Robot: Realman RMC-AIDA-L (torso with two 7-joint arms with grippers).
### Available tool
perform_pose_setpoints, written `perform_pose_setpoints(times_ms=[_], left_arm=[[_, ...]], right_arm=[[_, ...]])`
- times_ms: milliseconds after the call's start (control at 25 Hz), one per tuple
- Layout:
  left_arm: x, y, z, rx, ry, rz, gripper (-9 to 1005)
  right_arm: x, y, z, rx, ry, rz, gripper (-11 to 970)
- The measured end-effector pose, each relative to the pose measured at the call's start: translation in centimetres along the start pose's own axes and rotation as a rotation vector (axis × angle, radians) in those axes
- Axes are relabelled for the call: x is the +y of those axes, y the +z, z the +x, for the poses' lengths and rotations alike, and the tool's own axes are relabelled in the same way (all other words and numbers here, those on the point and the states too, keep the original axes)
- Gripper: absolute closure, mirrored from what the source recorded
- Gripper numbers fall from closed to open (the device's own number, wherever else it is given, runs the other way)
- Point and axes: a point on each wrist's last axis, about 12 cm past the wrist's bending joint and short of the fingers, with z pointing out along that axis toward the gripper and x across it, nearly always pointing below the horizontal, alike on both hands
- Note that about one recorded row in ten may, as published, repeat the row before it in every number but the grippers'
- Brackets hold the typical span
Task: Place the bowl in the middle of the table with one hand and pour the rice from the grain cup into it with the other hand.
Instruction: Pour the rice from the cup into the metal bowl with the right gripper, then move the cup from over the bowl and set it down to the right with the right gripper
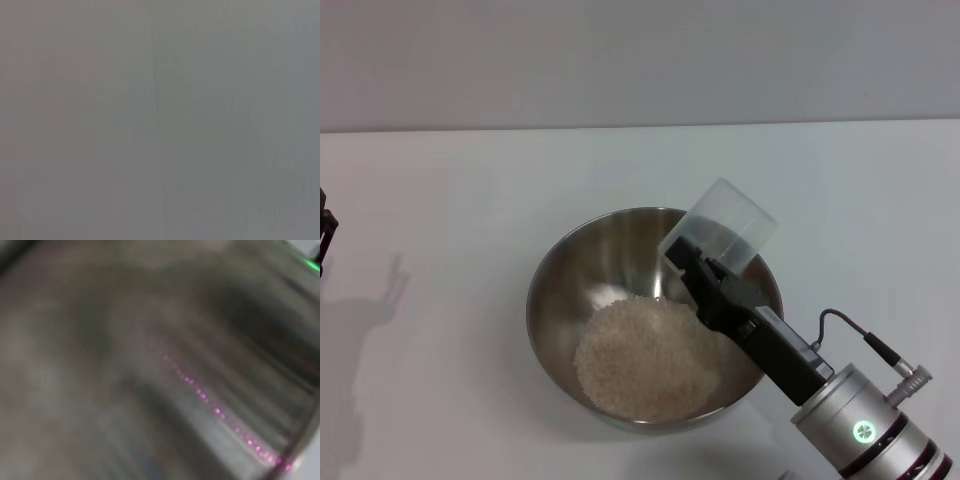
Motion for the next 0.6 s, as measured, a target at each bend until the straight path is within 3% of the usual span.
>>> perform_pose_setpoints(times_ms=[320,600], left_arm=[[-0.02,0.00,0.00,0.000,0.000,0.002,136],[-0.03,0.00,0.00,0.000,0.000,0.002,136]], right_arm=[[0.25,0.20,-0.09,-0.028,-0.088,-0.001,947],[-0.18,0.39,-0.13,-0.018,-0.013,0.012,947]])
